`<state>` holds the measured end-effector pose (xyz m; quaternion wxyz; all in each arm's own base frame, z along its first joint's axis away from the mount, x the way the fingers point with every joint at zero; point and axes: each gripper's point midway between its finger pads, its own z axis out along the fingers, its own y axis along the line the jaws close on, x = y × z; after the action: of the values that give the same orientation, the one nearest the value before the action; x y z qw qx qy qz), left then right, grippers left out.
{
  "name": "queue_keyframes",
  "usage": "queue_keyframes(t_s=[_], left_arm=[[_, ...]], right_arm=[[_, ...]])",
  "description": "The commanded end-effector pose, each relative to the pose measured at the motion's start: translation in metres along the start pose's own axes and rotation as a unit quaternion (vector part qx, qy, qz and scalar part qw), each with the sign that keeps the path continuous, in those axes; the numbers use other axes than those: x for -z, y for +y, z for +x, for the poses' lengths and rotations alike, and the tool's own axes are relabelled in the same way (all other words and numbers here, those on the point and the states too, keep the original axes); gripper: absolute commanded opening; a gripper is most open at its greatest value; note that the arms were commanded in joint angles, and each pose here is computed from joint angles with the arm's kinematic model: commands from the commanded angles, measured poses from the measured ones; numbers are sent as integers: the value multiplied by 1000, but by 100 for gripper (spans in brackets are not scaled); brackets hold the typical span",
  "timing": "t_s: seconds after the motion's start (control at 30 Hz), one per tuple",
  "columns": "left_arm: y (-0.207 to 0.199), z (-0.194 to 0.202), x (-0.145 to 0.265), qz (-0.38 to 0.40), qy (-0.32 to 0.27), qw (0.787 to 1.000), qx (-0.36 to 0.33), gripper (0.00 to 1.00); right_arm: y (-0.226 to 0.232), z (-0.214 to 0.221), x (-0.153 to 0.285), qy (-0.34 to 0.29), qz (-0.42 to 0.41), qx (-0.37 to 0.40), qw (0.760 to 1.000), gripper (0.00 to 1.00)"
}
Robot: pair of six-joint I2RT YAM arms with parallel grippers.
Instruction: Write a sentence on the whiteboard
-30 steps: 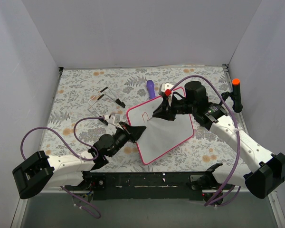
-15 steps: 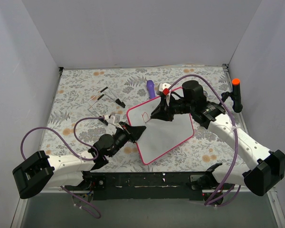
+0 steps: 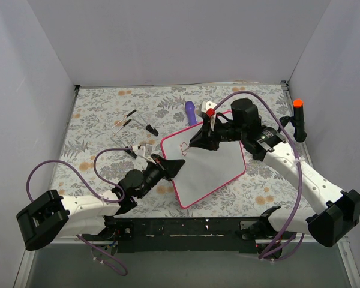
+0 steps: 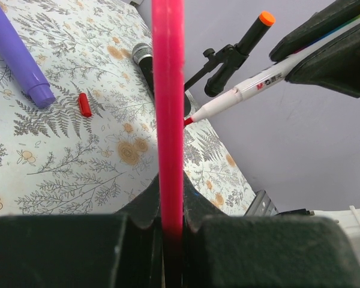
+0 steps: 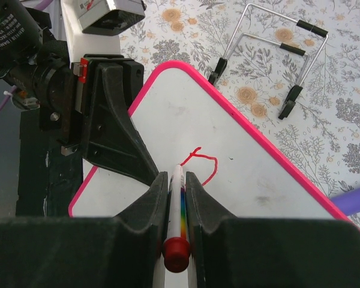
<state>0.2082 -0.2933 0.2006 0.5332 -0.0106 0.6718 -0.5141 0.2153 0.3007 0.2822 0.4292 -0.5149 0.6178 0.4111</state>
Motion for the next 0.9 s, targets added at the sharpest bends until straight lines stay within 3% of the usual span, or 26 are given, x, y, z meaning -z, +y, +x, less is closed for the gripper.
queue_keyframes(t_s=[0.0, 0.87], left_arm=[[-39, -42, 3, 67, -72, 995, 33, 0], [-39, -42, 3, 65, -72, 995, 37, 0]], right_arm=[[4, -35, 21, -39, 11, 47, 998, 1], [-31, -3, 14, -17, 62, 7, 998, 1]])
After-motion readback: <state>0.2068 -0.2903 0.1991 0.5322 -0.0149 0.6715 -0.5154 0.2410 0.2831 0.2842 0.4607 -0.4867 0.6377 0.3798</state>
